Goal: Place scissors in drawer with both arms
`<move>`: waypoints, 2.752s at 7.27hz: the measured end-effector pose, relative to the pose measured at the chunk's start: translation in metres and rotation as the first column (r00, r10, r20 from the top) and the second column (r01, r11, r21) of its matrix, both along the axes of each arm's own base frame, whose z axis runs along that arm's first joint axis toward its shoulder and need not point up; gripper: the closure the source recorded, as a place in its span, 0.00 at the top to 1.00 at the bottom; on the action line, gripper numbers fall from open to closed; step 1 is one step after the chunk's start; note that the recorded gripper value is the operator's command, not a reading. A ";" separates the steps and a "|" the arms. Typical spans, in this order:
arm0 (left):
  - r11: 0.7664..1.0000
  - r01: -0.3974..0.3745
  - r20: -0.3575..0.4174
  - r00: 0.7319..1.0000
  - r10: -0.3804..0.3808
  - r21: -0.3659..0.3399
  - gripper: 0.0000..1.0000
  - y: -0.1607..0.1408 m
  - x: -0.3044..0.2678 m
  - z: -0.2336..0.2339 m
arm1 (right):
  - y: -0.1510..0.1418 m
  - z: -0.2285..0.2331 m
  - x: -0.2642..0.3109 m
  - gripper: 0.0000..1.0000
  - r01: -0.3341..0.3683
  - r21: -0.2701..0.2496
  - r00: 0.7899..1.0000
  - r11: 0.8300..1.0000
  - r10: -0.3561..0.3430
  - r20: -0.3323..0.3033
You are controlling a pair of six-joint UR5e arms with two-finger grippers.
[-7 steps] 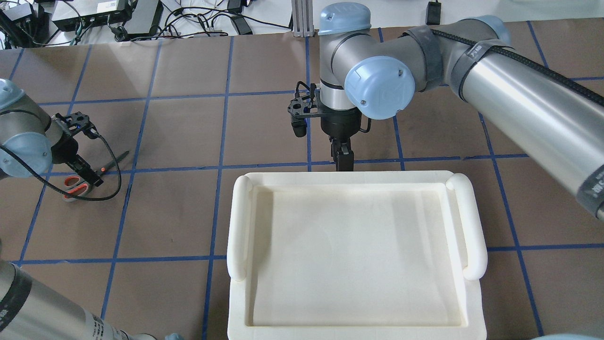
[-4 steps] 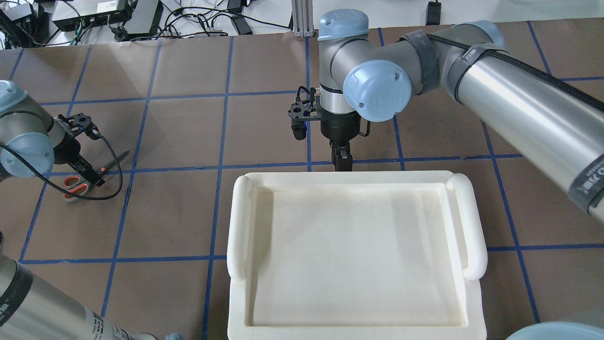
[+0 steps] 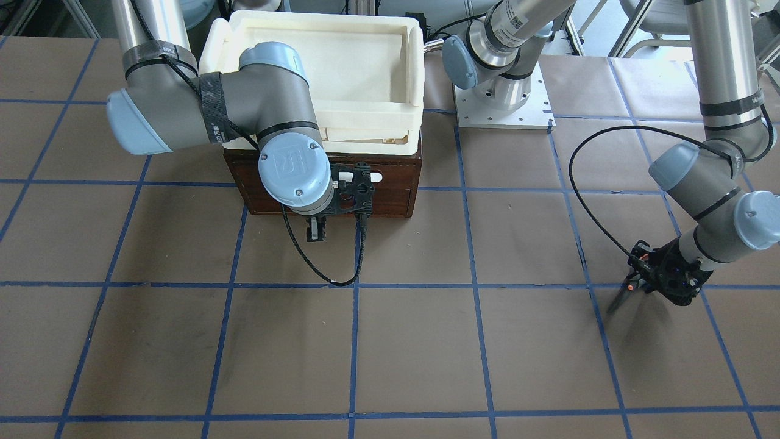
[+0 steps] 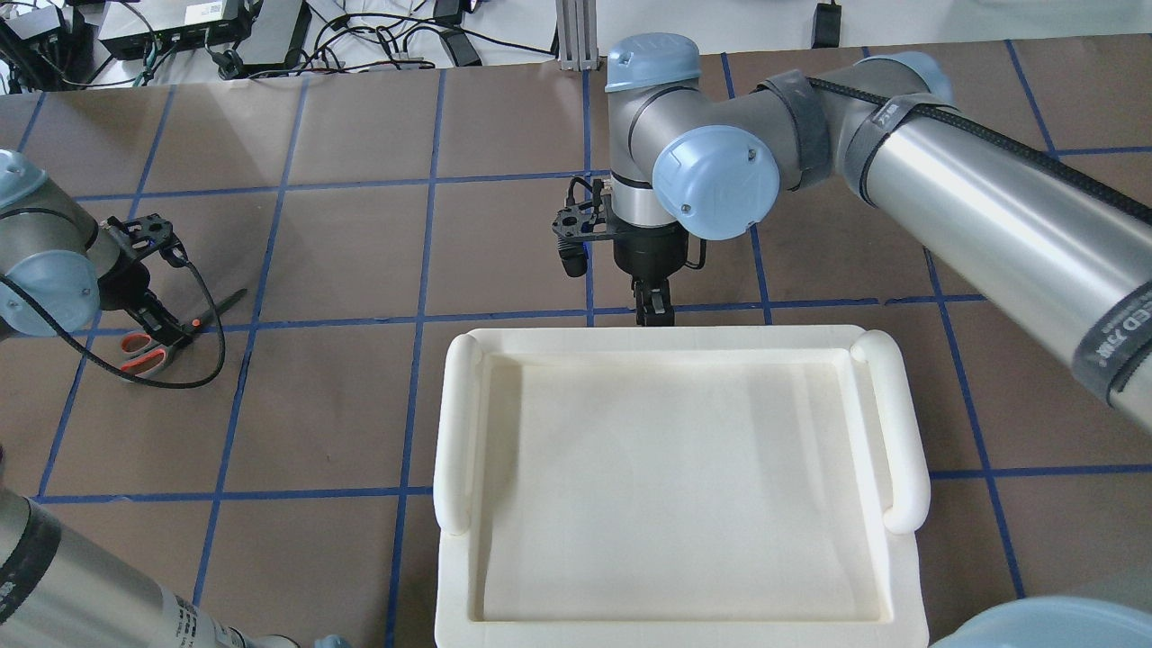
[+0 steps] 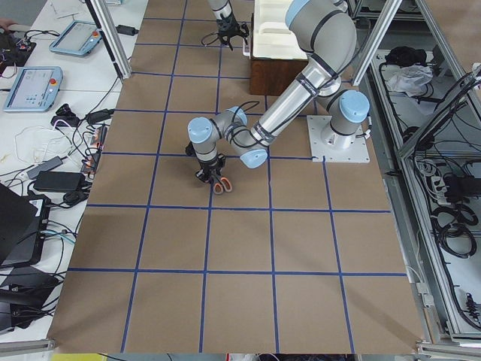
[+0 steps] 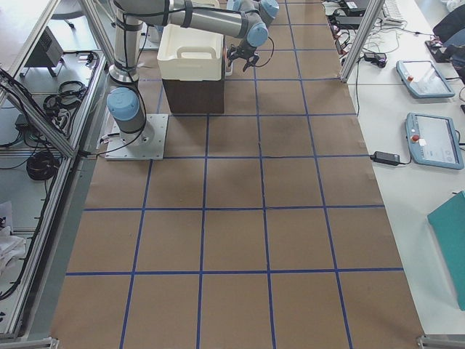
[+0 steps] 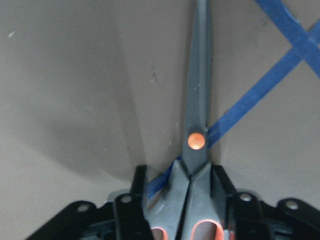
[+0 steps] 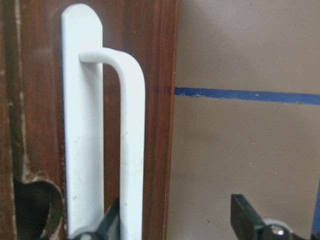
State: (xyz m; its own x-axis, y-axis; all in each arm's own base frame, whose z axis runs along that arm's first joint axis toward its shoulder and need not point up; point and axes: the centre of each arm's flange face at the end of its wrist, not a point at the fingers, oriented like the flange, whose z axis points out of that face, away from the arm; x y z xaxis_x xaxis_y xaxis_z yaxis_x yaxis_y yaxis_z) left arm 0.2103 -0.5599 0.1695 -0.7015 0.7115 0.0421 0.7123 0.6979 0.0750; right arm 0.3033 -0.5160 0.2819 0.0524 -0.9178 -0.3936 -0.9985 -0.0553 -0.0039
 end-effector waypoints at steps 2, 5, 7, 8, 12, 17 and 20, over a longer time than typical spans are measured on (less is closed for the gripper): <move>1.000 0.003 -0.014 1.000 -0.003 -0.003 0.22 0.000 -0.001 -0.001 | 0.001 0.000 0.000 0.40 -0.003 0.000 1.000 1.000 0.003 -0.003; 1.000 0.016 -0.015 1.000 -0.016 -0.011 0.09 0.001 0.003 0.004 | -0.005 0.008 -0.003 0.39 -0.020 -0.033 0.999 0.999 0.019 -0.034; 0.999 0.028 -0.003 1.000 -0.028 -0.031 0.07 -0.002 0.000 0.019 | -0.011 0.016 -0.001 0.39 -0.021 -0.057 0.999 0.998 0.019 -0.026; 0.998 0.038 0.003 0.999 -0.038 -0.054 0.06 -0.006 -0.003 0.033 | -0.015 0.019 0.000 0.38 -0.023 -0.067 1.000 0.997 0.021 -0.023; 0.991 0.080 0.003 0.997 -0.080 -0.106 0.04 -0.021 -0.024 0.068 | -0.050 0.027 0.008 0.38 -0.043 -0.117 0.999 0.992 0.041 -0.024; 0.985 0.151 -0.013 0.988 -0.153 -0.085 0.02 -0.034 -0.075 0.114 | -0.082 0.025 0.009 0.38 -0.038 -0.158 0.999 0.987 0.037 -0.008; 0.978 0.196 -0.021 0.980 -0.198 -0.074 0.00 -0.036 -0.110 0.148 | -0.103 0.030 0.001 0.38 -0.014 -0.188 1.000 0.982 0.015 0.006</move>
State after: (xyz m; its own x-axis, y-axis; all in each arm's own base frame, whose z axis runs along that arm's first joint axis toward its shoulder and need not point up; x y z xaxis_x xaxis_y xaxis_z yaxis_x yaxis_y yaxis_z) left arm 0.1004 -0.5962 0.3175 -0.5462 0.8376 0.0041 0.8376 0.5461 0.0082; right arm 0.3044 -0.6190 0.3121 0.0686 -0.9744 -0.2141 -0.9975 -0.0703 0.0002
